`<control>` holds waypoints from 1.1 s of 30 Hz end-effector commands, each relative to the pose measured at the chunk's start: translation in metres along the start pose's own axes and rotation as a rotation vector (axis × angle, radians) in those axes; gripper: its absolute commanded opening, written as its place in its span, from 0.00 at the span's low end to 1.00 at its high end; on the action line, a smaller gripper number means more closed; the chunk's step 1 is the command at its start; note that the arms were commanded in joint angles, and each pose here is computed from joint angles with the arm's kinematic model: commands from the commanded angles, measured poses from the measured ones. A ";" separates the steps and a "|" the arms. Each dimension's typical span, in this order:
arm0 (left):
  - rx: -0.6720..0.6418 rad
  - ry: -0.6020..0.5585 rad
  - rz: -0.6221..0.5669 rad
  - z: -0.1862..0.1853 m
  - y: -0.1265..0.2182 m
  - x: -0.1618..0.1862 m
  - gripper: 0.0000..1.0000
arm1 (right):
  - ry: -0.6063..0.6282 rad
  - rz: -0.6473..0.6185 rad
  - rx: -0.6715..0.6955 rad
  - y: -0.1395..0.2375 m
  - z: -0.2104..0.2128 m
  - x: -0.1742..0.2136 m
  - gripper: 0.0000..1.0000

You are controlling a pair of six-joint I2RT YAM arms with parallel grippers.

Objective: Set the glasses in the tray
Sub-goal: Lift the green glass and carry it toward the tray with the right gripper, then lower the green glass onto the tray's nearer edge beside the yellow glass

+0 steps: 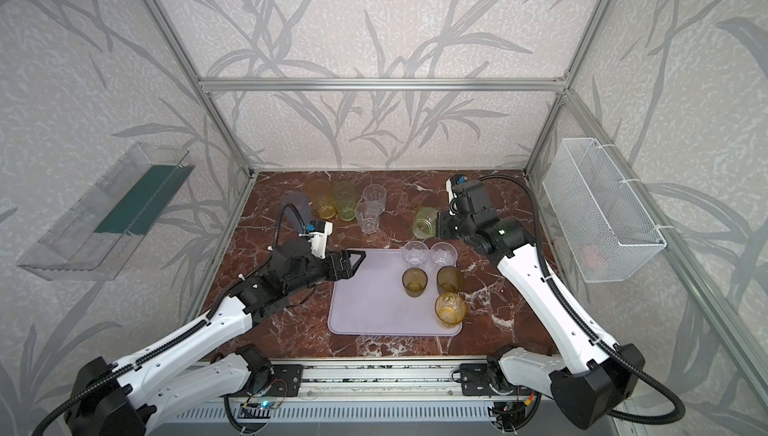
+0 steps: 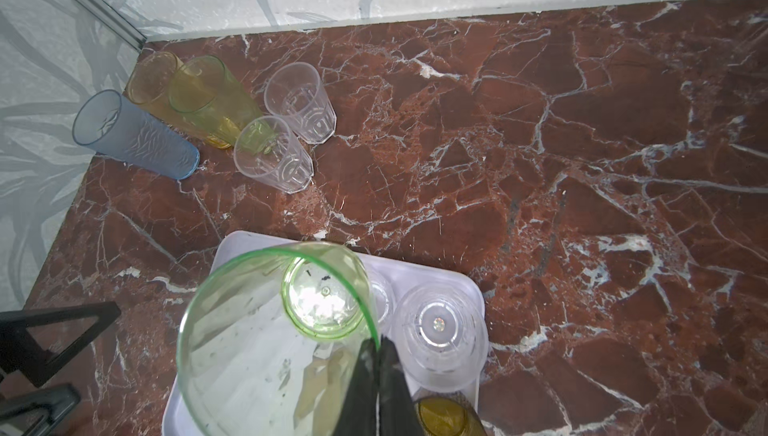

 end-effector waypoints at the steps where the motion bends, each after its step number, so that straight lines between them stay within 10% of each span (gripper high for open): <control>1: 0.030 0.022 0.027 -0.014 0.007 -0.006 0.99 | -0.003 0.025 -0.056 0.018 0.002 0.017 0.00; 33: 0.126 0.079 0.103 -0.019 0.017 0.007 0.99 | 0.068 0.188 -0.085 0.061 0.023 0.089 0.00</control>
Point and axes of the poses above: each gripper's point midway between its finger pads, its own y axis back along the fingers, its own z axis along the line the jaws close on, x = y × z, the point moved 9 cm from there along y, back along the fingers, and after that the axes turned 11 degrees about y, right-handed, at the moved point
